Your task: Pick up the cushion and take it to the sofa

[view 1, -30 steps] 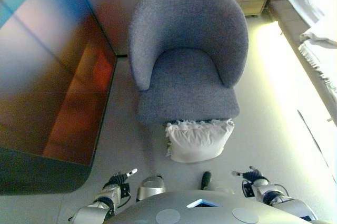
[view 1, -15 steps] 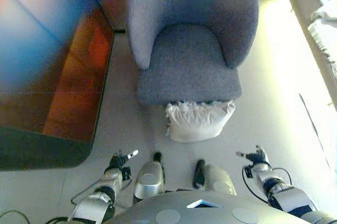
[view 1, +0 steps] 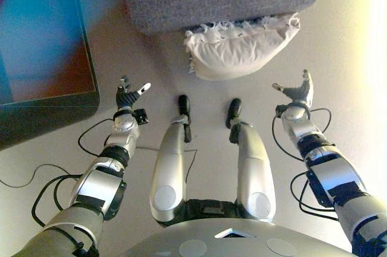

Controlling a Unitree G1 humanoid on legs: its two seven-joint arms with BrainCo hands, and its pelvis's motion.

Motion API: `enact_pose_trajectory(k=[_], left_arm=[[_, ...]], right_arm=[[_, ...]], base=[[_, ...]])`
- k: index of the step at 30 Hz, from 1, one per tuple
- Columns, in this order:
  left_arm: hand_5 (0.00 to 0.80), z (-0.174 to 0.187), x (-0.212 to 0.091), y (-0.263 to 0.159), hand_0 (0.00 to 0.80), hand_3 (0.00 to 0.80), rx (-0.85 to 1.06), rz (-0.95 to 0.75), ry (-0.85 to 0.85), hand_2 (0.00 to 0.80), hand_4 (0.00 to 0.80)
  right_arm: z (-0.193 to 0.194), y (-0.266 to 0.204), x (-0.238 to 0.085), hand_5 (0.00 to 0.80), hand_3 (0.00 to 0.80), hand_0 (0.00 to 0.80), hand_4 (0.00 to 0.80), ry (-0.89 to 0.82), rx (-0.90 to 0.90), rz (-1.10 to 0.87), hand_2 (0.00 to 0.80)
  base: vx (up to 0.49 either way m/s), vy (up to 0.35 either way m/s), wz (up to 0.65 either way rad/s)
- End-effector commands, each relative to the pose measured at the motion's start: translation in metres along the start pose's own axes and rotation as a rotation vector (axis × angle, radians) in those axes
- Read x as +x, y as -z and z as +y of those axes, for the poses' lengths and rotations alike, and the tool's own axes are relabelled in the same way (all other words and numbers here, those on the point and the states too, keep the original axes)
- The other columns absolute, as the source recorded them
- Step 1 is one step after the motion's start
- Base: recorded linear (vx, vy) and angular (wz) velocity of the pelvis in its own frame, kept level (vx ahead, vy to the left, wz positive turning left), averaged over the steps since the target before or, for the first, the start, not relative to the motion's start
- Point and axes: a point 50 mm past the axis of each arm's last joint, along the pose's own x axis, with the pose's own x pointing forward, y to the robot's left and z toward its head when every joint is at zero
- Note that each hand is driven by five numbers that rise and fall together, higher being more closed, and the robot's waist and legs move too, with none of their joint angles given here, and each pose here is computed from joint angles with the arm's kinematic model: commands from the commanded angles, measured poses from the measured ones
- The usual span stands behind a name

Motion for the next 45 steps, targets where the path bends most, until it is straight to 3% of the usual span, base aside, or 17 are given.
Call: enact_pose_trajectory(k=[1,9,15,24,29,30,31,32,33,34,35,36,37,38,39,45], left_arm=[[0.0,-0.015,0.005,-0.028,0.0,0.0,-0.06,-0.11,-0.008,0.0,0.0],[0.0,-0.042,0.009,-0.079,0.0,0.0,-0.119,-0.296,0.068,0.0,0.0],[0.0,-0.063,0.011,-0.121,0.0,0.0,-0.222,-0.384,0.217,0.0,0.0],[0.0,-0.066,0.011,-0.201,0.0,0.0,-0.222,-0.538,0.423,0.0,0.0],[0.0,-0.067,0.01,-0.222,0.0,0.0,-0.127,-0.587,0.506,0.0,0.0],[0.0,-0.063,0.01,-0.223,0.0,0.0,0.276,-0.728,0.113,0.0,0.0],[0.0,-0.051,0.016,-0.238,0.0,0.0,0.284,-0.73,0.115,0.0,0.0],[0.0,-0.05,0.005,-0.261,0.0,0.0,0.283,-0.924,0.164,0.0,0.0],[0.0,-0.048,0.006,-0.266,0.0,0.0,0.282,-0.923,0.173,0.0,0.0],[0.0,-0.05,0.02,-0.256,0.0,0.0,-0.116,-0.559,0.521,0.0,0.0],[0.0,-0.062,0.013,-0.249,0.0,0.0,-0.159,-0.623,0.611,0.0,0.0],[0.0,-0.064,0.012,-0.244,0.0,0.0,0.008,-0.685,0.464,0.0,0.0],[0.0,-0.061,0.014,-0.24,0.0,0.0,0.016,-0.694,0.481,0.0,0.0],[0.0,-0.061,0.013,-0.236,0.0,0.0,-0.132,-0.647,0.651,0.0,0.0],[0.0,-0.064,0.011,-0.23,0.0,0.0,-0.141,-0.663,0.698,0.0,0.0],[0.0,-0.048,0.013,-0.226,0.0,0.0,-0.181,-0.626,0.769,0.0,0.0]], right_arm=[[-0.016,-0.029,0.009,0.0,0.0,0.0,0.0,0.089,0.033,-0.139,0.0],[-0.031,-0.089,0.016,0.0,0.0,0.0,0.0,0.213,0.163,-0.311,0.0],[-0.04,-0.124,0.022,0.0,0.0,0.0,0.0,0.267,0.144,-0.39,0.0],[-0.103,-0.157,0.041,0.0,0.0,0.0,0.0,0.281,0.185,-0.514,0.0],[-0.127,-0.175,0.045,0.0,0.0,0.0,0.0,0.285,0.232,-0.561,0.0],[-0.129,-0.182,0.044,0.0,0.0,0.0,0.0,0.284,0.227,-0.577,0.0],[-0.131,-0.191,0.044,0.0,0.0,0.0,0.0,0.276,0.226,-0.601,0.0],[-0.134,-0.201,0.044,0.0,0.0,0.0,0.0,0.27,0.218,-0.622,0.0],[-0.137,-0.205,0.044,0.0,0.0,0.0,0.0,0.259,0.21,-0.636,0.0],[-0.137,-0.212,0.042,0.0,0.0,0.0,0.0,0.251,0.199,-0.657,0.0],[-0.136,-0.217,0.041,0.0,0.0,0.0,0.0,0.24,0.2,-0.671,0.0],[-0.134,-0.222,0.038,0.0,0.0,0.0,0.0,0.225,0.203,-0.69,0.0],[-0.135,-0.227,0.038,0.0,0.0,0.0,0.0,0.208,0.213,-0.706,0.0],[-0.137,-0.233,0.036,0.0,0.0,0.0,0.0,0.2,0.215,-0.719,0.0],[-0.137,-0.24,0.034,0.0,0.0,0.0,0.0,0.185,0.222,-0.731,0.0],[-0.151,-0.269,0.028,0.0,0.0,0.0,0.0,0.059,0.23,-0.813,0.0]], base=[[-0.045,-0.027,-0.05],[-0.039,-0.048,-0.03],[-0.012,-0.011,0.01],[-0.014,-0.133,-0.11],[0.007,-0.109,0.01],[0.0,0.0,0.0],[-0.007,0.043,-0.06],[-0.019,0.071,-0.04],[-0.001,0.077,-0.05],[-0.008,0.019,-0.05],[-0.016,-0.015,-0.04],[-0.026,-0.061,-0.02],[-0.013,-0.044,0.02],[0.003,-0.053,0.03],[0.006,-0.05,0.01],[0.016,-0.006,-0.03]])
